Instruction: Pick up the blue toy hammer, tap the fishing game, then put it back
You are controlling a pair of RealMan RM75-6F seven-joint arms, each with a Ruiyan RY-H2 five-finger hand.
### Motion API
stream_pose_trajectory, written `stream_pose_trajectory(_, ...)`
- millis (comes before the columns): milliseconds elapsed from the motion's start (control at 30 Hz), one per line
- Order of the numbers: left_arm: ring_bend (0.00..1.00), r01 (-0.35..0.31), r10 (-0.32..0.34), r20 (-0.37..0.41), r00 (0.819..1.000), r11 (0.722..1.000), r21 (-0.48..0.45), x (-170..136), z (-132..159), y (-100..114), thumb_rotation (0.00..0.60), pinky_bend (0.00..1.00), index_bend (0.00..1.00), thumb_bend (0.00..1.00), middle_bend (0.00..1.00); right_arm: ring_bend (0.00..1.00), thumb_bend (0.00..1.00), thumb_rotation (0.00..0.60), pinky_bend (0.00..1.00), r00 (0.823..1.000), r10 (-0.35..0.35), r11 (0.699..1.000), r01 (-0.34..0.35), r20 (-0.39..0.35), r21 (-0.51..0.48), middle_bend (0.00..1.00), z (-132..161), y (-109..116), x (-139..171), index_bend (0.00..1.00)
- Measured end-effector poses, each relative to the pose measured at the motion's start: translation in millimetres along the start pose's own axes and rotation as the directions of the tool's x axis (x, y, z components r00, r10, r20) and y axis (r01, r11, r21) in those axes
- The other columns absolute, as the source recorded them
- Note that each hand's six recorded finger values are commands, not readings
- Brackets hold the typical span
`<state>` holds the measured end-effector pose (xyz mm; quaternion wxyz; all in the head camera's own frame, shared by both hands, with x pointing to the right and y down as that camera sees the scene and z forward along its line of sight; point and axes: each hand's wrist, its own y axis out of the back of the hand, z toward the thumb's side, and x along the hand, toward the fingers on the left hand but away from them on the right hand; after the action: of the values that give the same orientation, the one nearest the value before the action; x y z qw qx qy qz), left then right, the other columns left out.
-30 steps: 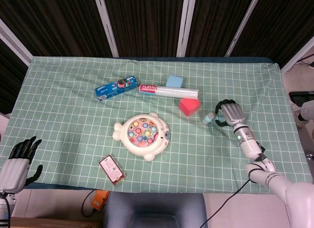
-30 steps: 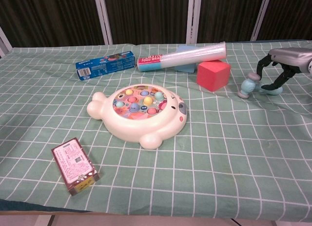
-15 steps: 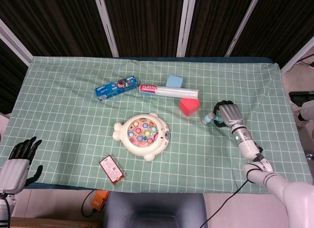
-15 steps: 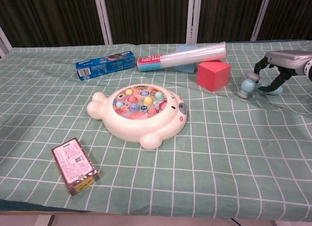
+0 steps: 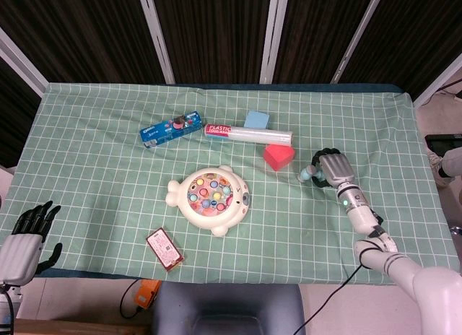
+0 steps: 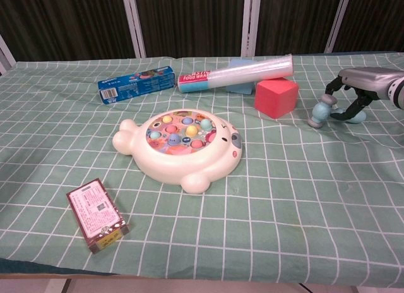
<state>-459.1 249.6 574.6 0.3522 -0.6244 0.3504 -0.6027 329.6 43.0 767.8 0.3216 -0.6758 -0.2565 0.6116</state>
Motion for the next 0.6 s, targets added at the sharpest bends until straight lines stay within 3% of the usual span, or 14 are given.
stream_pose_trajectory(600, 0.00, -0.006, 0.006, 0.000, 1.000, 1.000, -0.004, -0.9, -0.6, 1.8, 0.600, 0.10, 0.00, 0.42, 0.00, 0.22, 0.51, 0.600, 0.31, 1.000, 0.007, 1.000, -0.007, 0.003, 0.001, 0.39, 2.5, -1.2, -1.3, 0.63)
